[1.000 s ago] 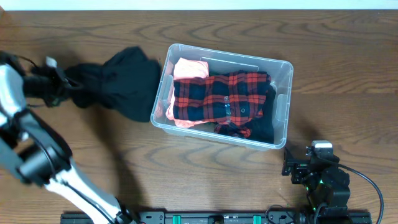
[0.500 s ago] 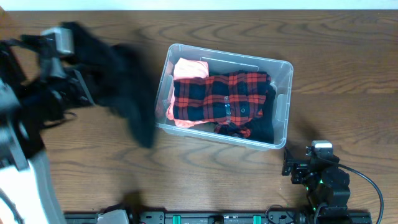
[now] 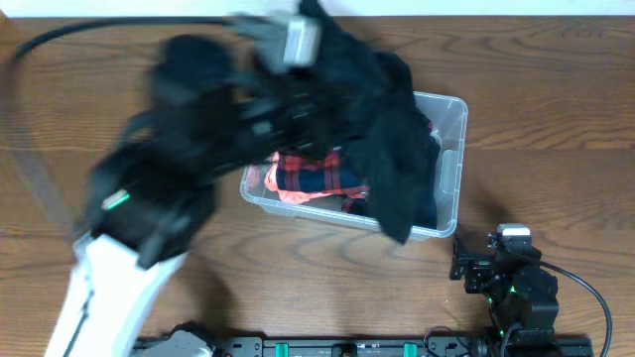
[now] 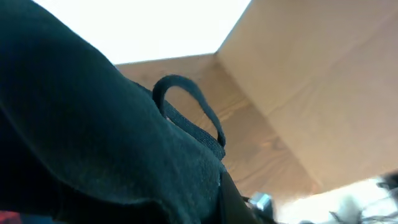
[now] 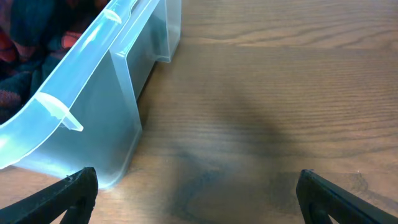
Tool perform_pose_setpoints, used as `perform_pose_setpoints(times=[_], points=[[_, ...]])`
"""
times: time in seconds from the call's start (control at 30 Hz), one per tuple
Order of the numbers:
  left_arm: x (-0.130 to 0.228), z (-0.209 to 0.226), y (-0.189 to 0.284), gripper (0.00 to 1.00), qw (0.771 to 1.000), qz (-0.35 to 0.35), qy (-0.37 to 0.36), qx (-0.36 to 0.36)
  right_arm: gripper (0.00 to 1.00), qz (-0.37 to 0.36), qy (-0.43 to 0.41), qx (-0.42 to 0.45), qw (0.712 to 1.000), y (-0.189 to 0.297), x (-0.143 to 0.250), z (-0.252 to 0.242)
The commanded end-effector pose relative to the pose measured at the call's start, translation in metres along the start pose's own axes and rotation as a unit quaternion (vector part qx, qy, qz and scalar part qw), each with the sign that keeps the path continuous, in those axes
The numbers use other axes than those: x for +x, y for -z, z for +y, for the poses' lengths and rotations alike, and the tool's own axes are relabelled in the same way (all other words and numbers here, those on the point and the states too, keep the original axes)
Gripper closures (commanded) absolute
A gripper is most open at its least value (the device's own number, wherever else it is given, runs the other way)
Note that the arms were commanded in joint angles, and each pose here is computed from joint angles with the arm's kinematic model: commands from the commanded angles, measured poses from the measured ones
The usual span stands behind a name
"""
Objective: Pack container
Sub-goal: 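Carry the black garment with the left gripper over the bin and release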
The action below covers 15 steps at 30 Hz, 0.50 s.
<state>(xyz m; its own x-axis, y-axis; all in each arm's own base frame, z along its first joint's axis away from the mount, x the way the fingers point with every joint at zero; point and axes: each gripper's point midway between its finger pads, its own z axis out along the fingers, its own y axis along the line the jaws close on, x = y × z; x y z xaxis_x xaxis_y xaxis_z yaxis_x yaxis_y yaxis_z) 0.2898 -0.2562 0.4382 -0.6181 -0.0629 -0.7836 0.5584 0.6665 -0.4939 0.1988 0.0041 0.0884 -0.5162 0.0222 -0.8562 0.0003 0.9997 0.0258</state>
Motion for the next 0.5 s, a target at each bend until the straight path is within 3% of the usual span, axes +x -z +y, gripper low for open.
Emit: perform_pose_setpoints(times=[0.0,0.27,0.47], points=[[-0.008,0.013,-0.042,0.94,0.996,-0.033,0.019,-0.075,0.01,-0.002,-0.005,0.002,1.0,0.0,0.0,-0.001],[0.041,0.023,-0.13,0.94,0.99,0.017,0.036,-0.133,0.01,-0.002,-0.005,0.002,1.0,0.0,0.0,-0.001],[0.082,0.071,-0.133,0.94,0.966,0.082,0.022,-0.246,0.01,-0.002,-0.005,0.002,1.0,0.0,0.0,-0.001]])
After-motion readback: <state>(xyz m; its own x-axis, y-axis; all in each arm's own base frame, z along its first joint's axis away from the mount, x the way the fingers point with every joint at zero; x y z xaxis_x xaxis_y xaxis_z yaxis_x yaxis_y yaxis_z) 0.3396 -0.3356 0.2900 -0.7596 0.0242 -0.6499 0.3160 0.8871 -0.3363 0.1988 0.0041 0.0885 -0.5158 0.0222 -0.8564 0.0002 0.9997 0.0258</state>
